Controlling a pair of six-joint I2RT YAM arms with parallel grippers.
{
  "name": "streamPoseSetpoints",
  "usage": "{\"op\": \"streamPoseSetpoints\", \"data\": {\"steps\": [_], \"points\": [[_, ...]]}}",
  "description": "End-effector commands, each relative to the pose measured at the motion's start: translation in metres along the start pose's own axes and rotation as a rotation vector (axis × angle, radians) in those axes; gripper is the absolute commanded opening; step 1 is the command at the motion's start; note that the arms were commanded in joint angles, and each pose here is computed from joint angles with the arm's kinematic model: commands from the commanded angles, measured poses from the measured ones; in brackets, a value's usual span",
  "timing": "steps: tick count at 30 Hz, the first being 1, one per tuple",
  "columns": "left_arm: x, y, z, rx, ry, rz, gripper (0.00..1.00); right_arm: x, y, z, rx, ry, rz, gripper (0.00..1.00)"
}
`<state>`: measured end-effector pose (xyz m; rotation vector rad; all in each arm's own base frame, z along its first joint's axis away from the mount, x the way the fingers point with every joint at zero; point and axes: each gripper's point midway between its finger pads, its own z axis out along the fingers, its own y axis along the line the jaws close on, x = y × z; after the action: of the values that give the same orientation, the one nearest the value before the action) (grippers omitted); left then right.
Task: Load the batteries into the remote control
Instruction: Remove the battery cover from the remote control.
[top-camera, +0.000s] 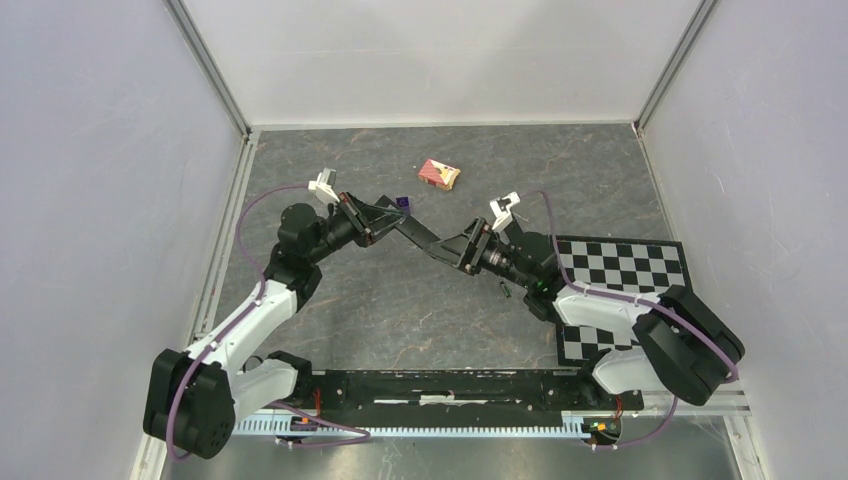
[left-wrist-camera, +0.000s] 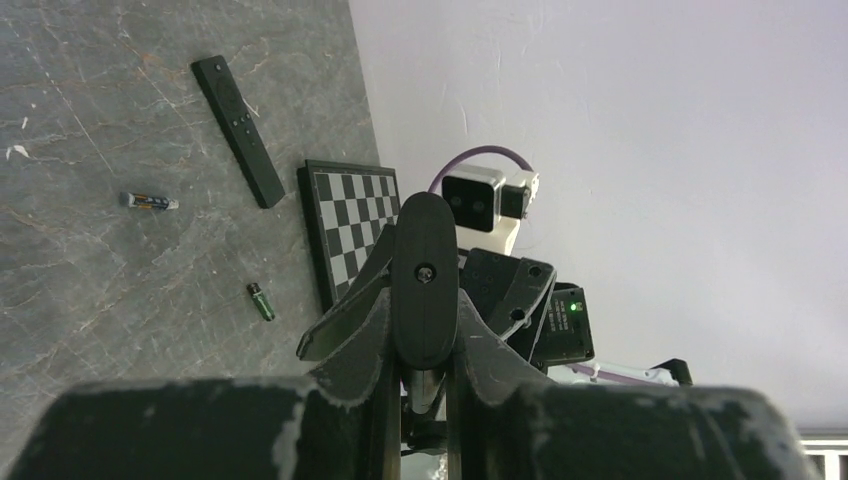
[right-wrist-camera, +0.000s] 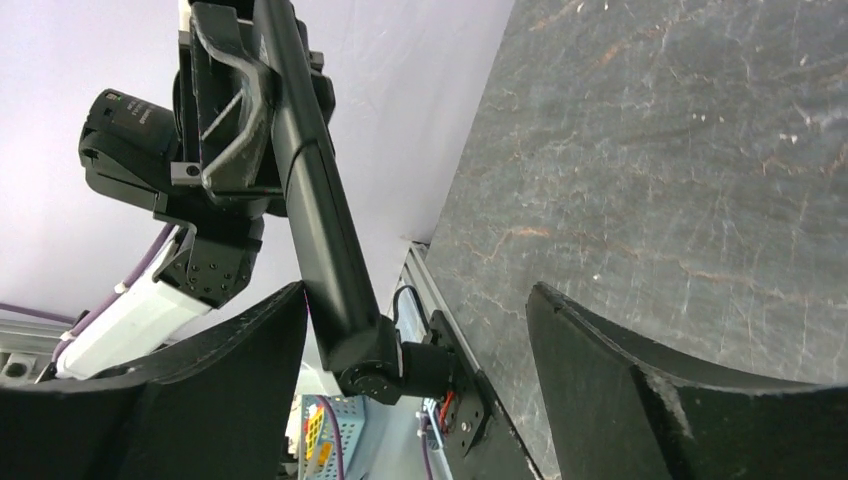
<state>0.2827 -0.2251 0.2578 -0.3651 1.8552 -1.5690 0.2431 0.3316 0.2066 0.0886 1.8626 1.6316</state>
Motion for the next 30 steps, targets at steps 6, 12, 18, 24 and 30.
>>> {"op": "streamPoseSetpoints", "data": {"steps": [6, 12, 18, 24, 30], "points": [[-0.013, -0.011, 0.009, 0.061, -0.026, 0.103, 0.02, 0.002, 0.001, -0.017, -0.031, -0.041, 0.052, 0.63], [-0.007, -0.008, 0.011, 0.065, 0.013, 0.1, 0.02, -0.005, 0.005, -0.015, -0.056, -0.076, 0.043, 0.65], [-0.003, -0.003, 0.011, 0.057, 0.029, 0.101, 0.02, -0.012, 0.016, -0.011, -0.103, -0.1, 0.052, 0.73], [-0.007, 0.002, 0.013, 0.035, 0.015, 0.12, 0.02, -0.004, -0.001, -0.01, -0.02, -0.061, 0.065, 0.47], [-0.012, -0.002, 0.013, 0.02, -0.004, 0.087, 0.02, 0.005, -0.026, -0.016, 0.092, -0.035, 0.055, 0.31]]}}
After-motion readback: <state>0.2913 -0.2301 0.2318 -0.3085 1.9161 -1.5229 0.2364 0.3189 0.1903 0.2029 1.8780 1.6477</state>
